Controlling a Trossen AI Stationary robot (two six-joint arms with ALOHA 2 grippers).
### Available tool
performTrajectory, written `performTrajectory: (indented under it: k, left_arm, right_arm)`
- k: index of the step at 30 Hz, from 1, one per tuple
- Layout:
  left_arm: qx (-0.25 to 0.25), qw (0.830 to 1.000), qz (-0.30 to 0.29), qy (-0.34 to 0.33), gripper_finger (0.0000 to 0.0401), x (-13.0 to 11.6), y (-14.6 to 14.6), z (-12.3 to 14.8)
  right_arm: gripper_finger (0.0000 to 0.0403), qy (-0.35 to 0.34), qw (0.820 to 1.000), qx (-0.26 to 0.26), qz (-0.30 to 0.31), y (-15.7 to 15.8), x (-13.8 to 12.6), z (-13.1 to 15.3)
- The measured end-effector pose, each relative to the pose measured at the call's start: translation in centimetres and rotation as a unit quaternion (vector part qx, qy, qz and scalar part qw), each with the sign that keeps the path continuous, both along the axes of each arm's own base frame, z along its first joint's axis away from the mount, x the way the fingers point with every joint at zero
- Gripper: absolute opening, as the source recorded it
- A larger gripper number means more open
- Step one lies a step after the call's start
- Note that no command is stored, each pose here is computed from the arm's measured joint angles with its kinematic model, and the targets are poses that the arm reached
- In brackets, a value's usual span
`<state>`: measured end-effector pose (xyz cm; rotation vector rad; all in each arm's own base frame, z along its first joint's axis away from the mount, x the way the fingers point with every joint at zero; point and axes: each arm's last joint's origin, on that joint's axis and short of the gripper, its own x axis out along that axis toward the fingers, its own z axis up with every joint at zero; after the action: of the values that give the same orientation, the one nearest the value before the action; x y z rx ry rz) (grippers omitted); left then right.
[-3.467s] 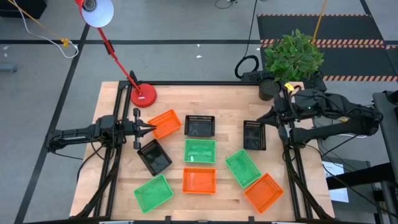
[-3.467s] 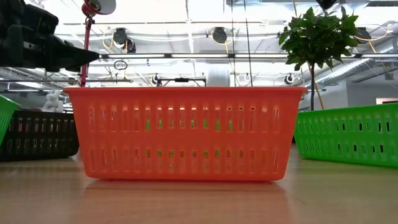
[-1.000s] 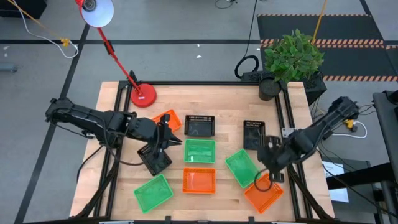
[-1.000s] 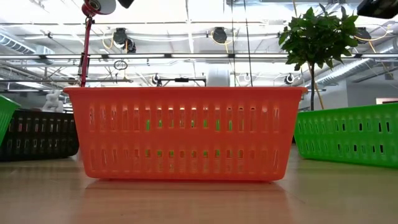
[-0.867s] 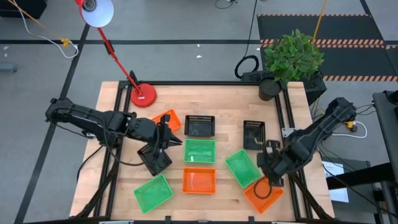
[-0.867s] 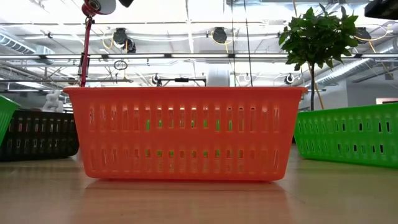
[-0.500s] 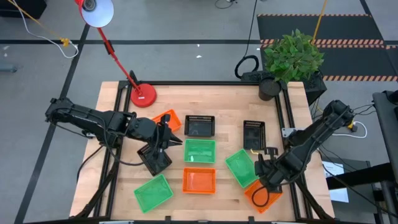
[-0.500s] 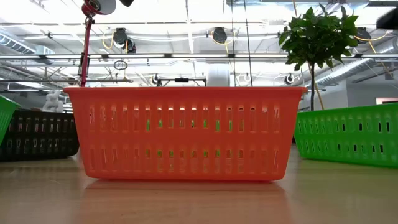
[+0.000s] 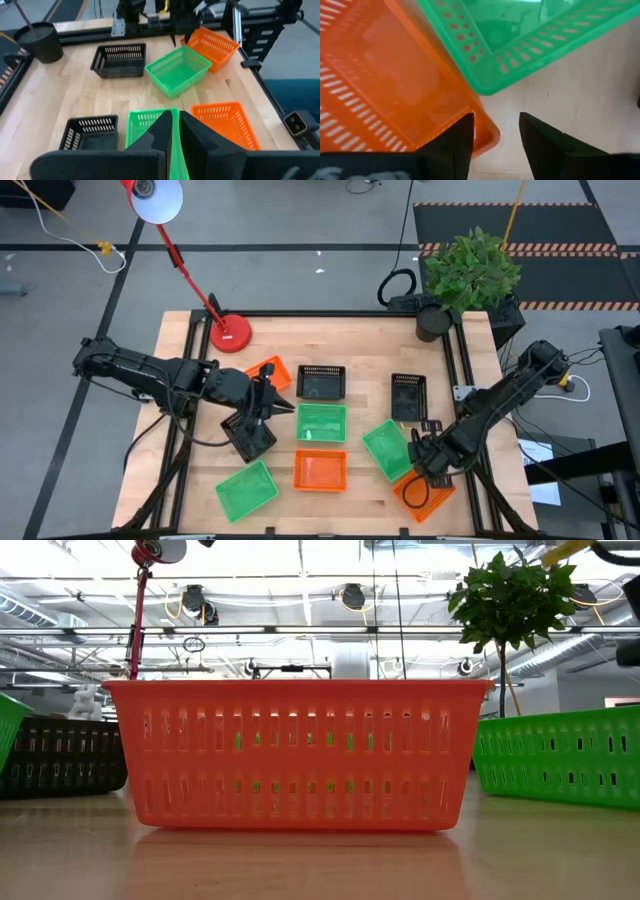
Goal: Stack baskets by color
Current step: Stack the right orange bin on top of the left orange bin
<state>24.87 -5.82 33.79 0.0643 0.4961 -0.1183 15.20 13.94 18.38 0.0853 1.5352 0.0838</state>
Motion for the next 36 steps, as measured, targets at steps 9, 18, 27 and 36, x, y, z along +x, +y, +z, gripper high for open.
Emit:
performTrajectory:
  k: [9, 18, 27, 36]
  left_arm:
    - [0.008, 1.0, -0.005, -0.009, 0.0037, 0.1, 0.0, 0.1]
    - [0.008, 1.0, -0.005, -0.009, 0.0037, 0.1, 0.0, 0.1]
    - [0.008, 1.0, -0.005, -0.008, 0.0037, 0.1, 0.0, 0.1]
    - [0.019, 1.0, -0.011, -0.009, 0.0037, 0.1, 0.0, 0.1]
  right_arm:
    - [0.0063, 0.0, 1.0, 0.004, 0.024, 0.0, 0.0, -0.1]
    - [0.0014, 0.032, 0.998, 0.048, 0.003, 0.3, -0.1, 0.0]
    - [0.0006, 0.032, 0.995, 0.095, -0.017, 1.3, 0.6, 1.9]
    - [0.0006, -0.04, 0.985, 0.14, -0.092, 2.8, 2.7, 7.6]
